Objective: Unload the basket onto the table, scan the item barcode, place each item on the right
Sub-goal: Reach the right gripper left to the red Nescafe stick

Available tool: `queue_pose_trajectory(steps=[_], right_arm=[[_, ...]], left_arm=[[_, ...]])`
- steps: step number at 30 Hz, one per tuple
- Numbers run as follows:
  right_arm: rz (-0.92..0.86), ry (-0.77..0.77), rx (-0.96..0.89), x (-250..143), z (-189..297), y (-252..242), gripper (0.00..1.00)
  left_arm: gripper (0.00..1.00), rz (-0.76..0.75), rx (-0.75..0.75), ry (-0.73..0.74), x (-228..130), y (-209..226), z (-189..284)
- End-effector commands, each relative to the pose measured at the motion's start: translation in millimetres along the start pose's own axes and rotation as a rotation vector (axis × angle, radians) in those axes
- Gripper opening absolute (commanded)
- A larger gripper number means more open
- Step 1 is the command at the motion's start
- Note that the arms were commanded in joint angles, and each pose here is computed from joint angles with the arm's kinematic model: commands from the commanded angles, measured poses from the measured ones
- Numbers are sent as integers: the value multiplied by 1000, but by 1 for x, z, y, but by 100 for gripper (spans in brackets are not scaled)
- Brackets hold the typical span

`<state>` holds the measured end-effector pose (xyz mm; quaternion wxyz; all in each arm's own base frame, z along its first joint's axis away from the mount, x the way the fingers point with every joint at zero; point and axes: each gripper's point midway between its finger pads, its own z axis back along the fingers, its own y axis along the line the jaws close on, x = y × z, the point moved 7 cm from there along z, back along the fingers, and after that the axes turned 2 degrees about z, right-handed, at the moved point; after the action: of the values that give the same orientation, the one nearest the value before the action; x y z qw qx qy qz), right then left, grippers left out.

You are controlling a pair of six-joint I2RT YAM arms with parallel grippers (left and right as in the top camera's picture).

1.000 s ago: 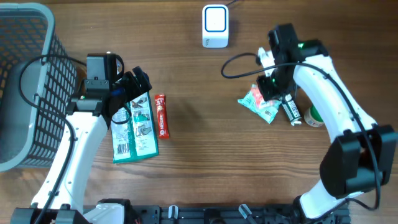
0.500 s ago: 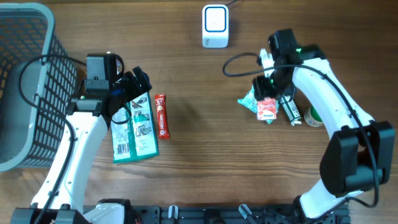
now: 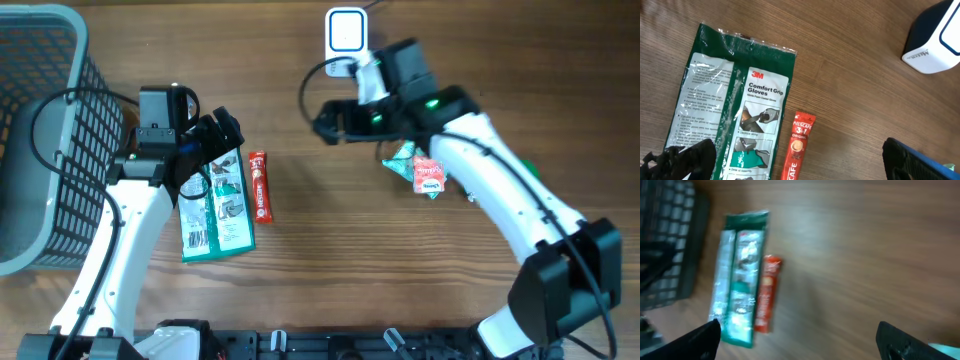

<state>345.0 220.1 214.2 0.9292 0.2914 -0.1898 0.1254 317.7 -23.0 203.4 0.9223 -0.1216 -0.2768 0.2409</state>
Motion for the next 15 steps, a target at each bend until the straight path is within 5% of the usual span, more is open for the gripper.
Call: queue_pose_trajectory(steps=[1, 7, 15], right_arm=[[-66, 83, 48, -24, -33, 20, 89], [-22, 102, -53, -52, -69, 38, 79], [17, 87, -47, -64, -79, 67, 83]], left_arm=[[100, -7, -9, -30, 6, -4, 6], [100, -7, -9, -30, 6, -4, 6], [100, -6, -41, -138, 24, -11, 8]])
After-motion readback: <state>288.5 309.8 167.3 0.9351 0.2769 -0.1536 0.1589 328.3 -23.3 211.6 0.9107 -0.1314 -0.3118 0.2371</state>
